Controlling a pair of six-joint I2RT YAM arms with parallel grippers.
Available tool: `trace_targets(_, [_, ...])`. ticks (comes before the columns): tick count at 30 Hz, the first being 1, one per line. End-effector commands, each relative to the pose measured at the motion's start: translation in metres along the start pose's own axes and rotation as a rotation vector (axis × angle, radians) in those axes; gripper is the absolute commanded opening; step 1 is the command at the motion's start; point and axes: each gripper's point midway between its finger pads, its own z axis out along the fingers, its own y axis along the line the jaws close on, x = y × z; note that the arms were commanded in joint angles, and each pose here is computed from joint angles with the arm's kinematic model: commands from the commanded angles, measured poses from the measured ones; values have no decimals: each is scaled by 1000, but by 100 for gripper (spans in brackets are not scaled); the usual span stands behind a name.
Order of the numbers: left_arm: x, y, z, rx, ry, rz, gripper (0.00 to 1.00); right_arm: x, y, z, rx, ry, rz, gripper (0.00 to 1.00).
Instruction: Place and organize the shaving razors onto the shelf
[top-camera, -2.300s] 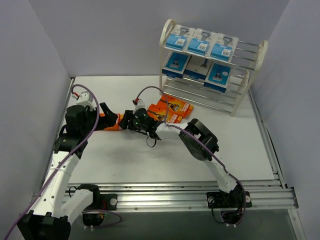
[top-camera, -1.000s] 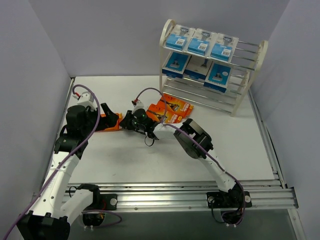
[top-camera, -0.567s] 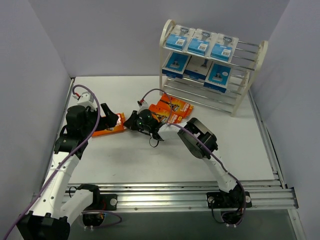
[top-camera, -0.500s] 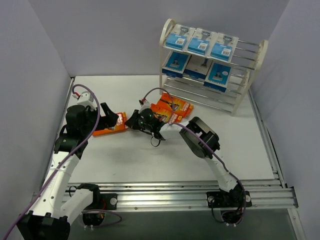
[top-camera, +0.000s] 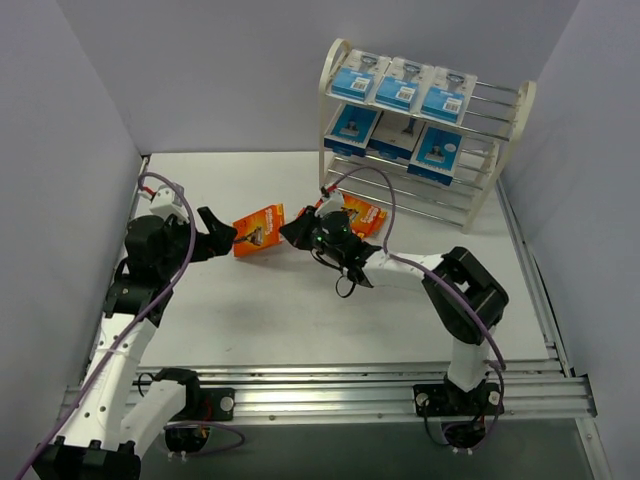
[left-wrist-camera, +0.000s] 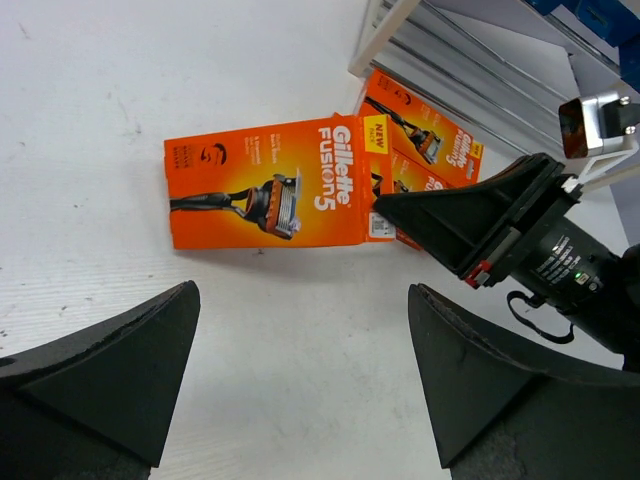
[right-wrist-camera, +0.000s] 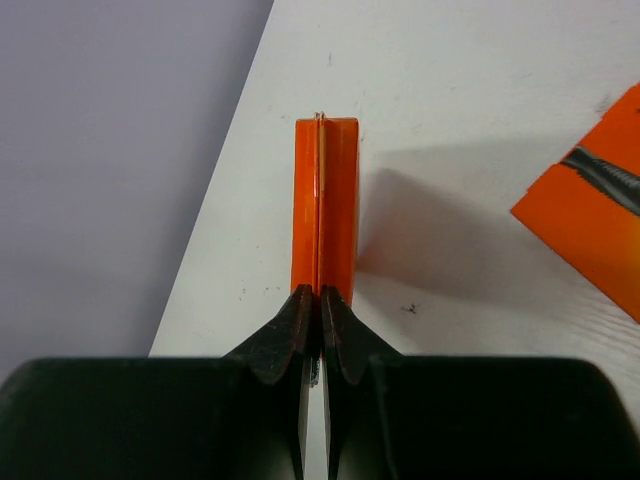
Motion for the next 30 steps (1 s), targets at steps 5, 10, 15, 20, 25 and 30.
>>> trace_targets(5, [26,-36,9,229,62,-196,94,-59,2,-43,-16,-161,17,0])
trace_targets(10, [46,-54,9,309,92,-379,94,-63,-1,-61,1,-163,-16,0])
trace_targets(15, [67,-62,5,285,100,-442,94,-59,-8,-79,21,-159,-35,0])
trace_targets(20, [97,-76,13,334,101,-535,94,-50,-16,-91,37,-143,-38,0])
trace_targets(25, [117,-89,26,309,118,-531,94,-43,-22,-100,46,-126,-43,0])
trace_targets(30, [126,-95,42,302,111,-589,94,-39,-21,-108,43,-122,-42,0])
